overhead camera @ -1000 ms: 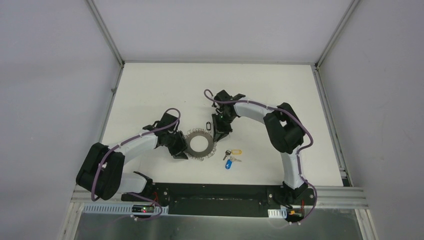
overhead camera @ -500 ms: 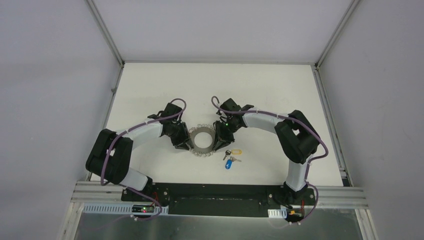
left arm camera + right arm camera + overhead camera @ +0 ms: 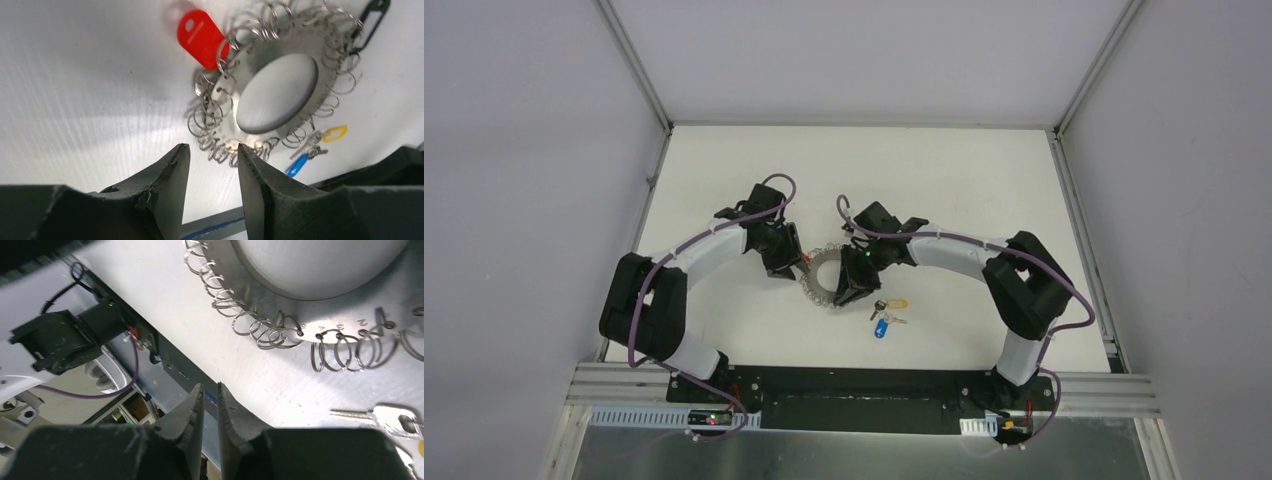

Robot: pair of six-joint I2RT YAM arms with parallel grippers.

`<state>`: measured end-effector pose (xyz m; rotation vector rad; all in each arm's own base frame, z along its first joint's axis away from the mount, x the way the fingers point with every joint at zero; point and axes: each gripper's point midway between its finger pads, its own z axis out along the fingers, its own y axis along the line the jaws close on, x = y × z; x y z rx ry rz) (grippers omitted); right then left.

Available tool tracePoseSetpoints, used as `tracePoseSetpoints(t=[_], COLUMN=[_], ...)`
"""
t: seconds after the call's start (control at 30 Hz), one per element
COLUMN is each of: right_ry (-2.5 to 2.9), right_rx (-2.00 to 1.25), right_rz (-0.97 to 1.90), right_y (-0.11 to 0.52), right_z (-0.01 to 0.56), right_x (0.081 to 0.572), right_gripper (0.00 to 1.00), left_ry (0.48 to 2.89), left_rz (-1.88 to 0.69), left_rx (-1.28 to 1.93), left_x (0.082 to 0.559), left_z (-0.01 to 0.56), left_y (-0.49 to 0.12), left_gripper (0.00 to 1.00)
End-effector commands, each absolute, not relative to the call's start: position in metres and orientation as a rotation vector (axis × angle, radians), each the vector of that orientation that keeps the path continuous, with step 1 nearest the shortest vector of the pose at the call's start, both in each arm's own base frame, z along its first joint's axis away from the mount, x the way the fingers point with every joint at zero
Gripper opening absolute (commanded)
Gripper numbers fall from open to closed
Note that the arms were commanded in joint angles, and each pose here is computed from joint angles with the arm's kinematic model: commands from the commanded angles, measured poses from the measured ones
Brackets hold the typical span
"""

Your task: Put the keys on the keyring

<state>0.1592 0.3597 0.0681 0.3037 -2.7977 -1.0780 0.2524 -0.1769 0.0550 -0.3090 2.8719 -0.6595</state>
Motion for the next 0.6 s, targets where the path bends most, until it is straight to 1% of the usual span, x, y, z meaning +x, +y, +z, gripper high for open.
tracePoseSetpoints(t=[0.0, 0.03, 0.1, 0.27, 0.4, 0.57], right_ry=[-2.868, -2.911, -2.932, -2.947, -2.952, -2.960], right_rx=[0.240, 0.225, 0.210, 0.146, 0.112, 0.098], right_rz=[-1.200, -1.178, -1.172, -1.138, -1.116, -1.077], right_y=[0.352, 0.346, 0.337, 0.318, 0.310, 0.304], right_z=[0.103, 0.100, 0.100, 0.089, 0.081, 0.072], right_x=[0.185, 0.192, 0.199, 0.209, 0.215, 0.218], right_gripper=[0.28, 0.38, 0.42, 0.42, 0.41, 0.39], left_ry=[2.804, 2.789, 2.749, 2.704, 2.674, 2.688], left_rz=[-0.779, -0.822, -0.904, -1.015, -1.077, -1.032], left_rx=[-0.281, -0.288, -0.288, -0.376, -0.421, -0.436], left_x=[0.238, 0.232, 0.223, 0.198, 0.185, 0.181], left_z=[0.084, 0.088, 0.096, 0.105, 0.099, 0.089], left_y=[-0.183, -0.187, -0.198, -0.215, -0.230, -0.237], left_gripper=[0.42, 0.42, 0.42, 0.40, 0.37, 0.35])
